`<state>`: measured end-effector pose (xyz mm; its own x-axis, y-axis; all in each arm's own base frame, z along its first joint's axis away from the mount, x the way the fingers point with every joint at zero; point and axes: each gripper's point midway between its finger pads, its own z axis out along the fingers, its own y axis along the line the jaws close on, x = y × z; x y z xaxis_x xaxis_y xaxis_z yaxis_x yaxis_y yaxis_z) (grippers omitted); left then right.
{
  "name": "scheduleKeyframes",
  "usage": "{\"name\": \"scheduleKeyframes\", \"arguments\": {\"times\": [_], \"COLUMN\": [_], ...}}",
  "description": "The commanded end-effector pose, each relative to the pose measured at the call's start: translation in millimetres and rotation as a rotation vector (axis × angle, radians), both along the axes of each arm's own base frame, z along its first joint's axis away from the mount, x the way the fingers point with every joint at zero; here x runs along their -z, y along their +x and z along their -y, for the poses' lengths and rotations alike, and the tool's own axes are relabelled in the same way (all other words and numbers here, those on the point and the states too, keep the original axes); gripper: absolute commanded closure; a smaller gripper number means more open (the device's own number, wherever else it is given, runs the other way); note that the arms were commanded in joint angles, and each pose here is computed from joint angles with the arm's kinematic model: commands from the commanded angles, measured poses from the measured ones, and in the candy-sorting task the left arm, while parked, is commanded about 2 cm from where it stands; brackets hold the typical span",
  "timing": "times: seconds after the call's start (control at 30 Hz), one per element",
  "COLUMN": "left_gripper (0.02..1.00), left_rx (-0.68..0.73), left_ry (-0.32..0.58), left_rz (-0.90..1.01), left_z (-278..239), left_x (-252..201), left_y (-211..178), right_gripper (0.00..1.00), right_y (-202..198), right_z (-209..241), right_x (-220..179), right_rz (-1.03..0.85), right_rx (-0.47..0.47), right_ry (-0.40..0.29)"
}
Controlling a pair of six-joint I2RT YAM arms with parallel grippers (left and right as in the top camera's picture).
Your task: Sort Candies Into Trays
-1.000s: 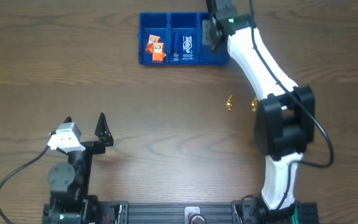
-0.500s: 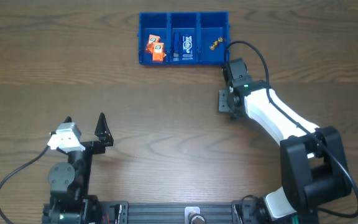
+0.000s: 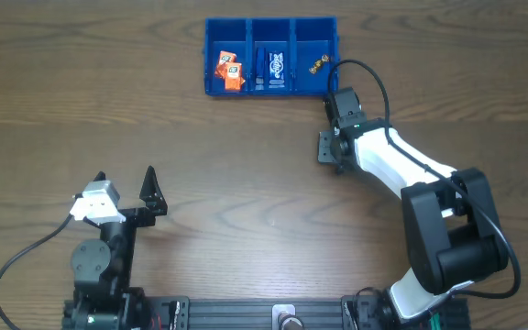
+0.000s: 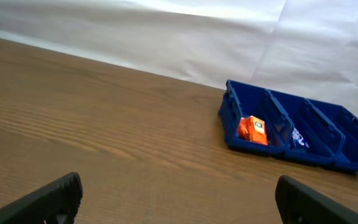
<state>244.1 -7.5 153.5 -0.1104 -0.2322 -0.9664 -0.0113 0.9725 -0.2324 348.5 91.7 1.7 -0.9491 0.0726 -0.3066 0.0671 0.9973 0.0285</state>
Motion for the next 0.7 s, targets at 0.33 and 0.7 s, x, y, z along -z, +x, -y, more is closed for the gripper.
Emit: {"name": "scheduleKeyframes", "arguments": {"times": [0.33,0.7], "left_gripper": [0.02,0.02], "left_rx": [-0.009,-0.009], "left_ry": [0.023,0.023], "left_rz": [-0.051,-0.051], "left_z": [-2.1,-2.1], "left_x": [18.3,18.3], "left_y": [-0.6,-0.6], "right_gripper": [0.614,0.888], "right_y": [-4.6,-2.9], "right_z": [11.2,8.5], "right_x": [8.3,7.3], "right_rz": [-0.037,-0.029], "right_rx": [0.04,0.053], "right_ry": [-0.01,0.002]}}
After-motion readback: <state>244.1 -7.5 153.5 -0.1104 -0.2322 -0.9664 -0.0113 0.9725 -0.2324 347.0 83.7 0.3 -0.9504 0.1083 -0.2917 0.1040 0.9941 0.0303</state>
